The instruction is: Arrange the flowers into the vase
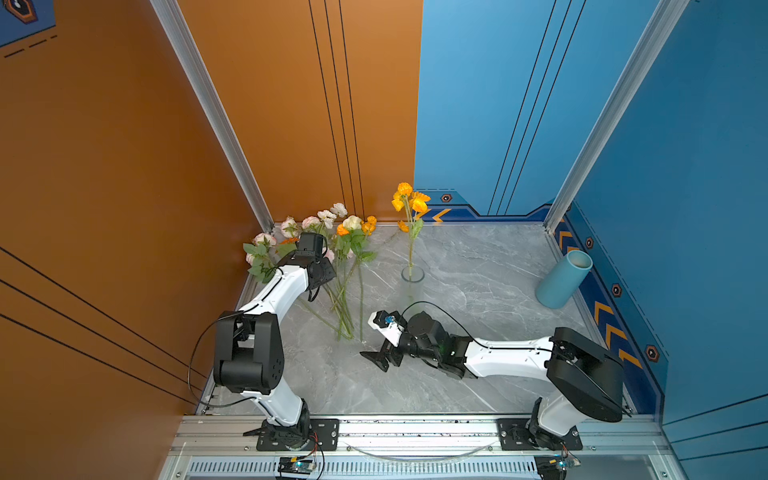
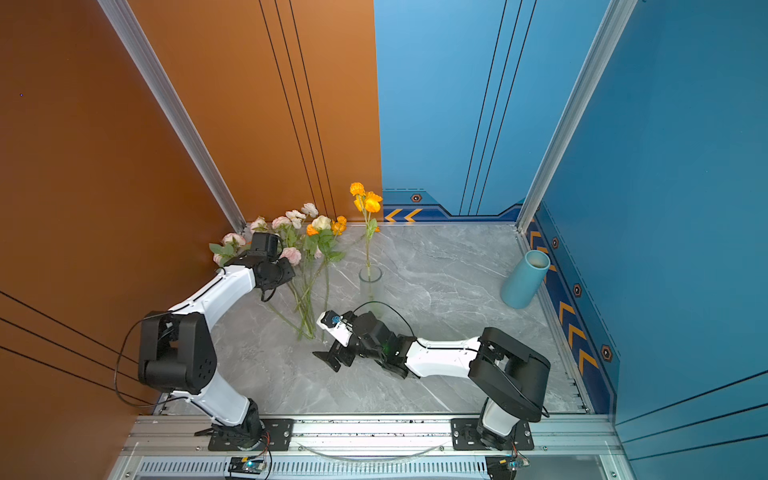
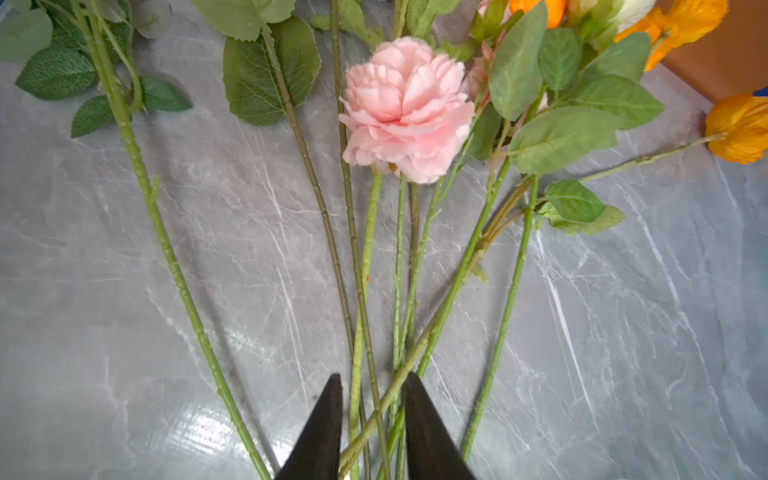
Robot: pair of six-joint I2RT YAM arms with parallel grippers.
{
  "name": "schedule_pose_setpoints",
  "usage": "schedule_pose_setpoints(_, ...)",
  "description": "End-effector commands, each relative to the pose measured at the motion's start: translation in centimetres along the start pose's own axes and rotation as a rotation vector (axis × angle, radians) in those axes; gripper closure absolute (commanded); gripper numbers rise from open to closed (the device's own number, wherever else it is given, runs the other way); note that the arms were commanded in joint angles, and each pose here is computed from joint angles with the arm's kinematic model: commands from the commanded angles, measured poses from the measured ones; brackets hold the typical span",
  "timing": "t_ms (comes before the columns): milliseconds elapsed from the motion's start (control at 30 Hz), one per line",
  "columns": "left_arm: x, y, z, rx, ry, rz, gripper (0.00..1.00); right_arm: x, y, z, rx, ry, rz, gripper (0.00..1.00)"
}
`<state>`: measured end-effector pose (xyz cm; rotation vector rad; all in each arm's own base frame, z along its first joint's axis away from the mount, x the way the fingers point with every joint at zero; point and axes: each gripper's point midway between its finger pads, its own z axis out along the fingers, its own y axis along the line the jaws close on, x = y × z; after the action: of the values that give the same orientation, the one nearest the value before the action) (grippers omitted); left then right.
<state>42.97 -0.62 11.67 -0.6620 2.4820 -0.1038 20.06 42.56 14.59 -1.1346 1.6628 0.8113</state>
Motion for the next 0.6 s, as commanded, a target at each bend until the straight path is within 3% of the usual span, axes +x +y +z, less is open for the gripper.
schedule_pose_setpoints(0,-0.4,0.5,1.7,-0.035,0.021,0.022,0.76,0.3,0.8,0.0,-0.033,-0.045,-0.036,0.00)
schedule_pose_setpoints(567,-1.5,2.0,7.8,-0.158,0.056,0.052,0.76,1.6,1.1,0.3,-0.046,-0.043,-0.051,0.00)
